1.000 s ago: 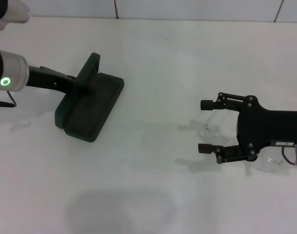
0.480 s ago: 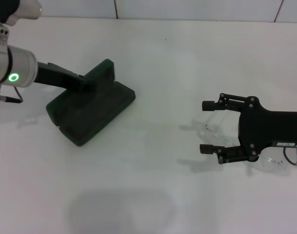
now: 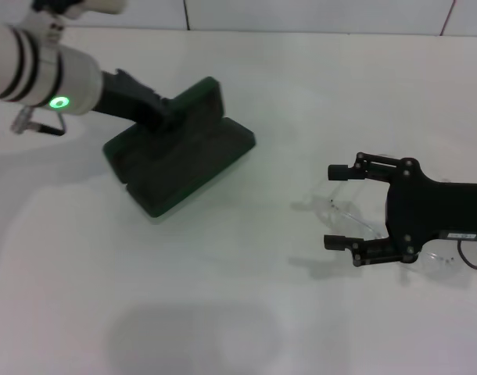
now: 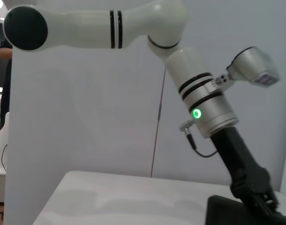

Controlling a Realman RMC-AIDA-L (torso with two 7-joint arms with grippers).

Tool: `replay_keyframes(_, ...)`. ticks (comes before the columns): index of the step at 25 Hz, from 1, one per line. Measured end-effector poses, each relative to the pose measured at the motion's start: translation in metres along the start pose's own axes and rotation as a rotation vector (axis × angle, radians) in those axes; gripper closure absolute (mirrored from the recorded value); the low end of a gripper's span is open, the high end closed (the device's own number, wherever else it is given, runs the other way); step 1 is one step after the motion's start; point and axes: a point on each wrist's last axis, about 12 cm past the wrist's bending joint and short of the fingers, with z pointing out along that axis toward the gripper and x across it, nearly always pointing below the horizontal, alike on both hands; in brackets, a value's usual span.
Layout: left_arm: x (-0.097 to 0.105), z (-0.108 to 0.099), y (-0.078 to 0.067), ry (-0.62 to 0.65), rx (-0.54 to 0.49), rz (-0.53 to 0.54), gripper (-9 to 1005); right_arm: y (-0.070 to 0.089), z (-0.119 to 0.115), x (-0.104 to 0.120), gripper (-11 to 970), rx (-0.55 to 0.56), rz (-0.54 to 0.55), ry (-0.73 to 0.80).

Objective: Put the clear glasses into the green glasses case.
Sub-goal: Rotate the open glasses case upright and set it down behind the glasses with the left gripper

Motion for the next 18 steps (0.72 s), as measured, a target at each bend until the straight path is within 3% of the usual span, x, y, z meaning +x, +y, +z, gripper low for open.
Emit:
replay_keyframes(8,-0.041,0.028,-0.036,0.048,-0.014,0.346,787,0.008,-0.001,0.002,102,-0.007,-0.001,-0.018)
replay_keyframes(9,-0.041,0.028,-0.036,0.048,-0.014,0.346,784,0.010,-0.002,0.003,102,-0.009,0.002,-0.022)
replay_keyframes(11,-0.052,0.039,-0.051,0.071,-0.006,0.463,777,0.013,-0.003,0.003,102,-0.015,0.000,-0.031)
replay_keyframes(18,-0.062,0.052,-0.080,0.091,0.049,0.619,756,0.023,-0.008,0.006,103,-0.019,0.001,-0.046)
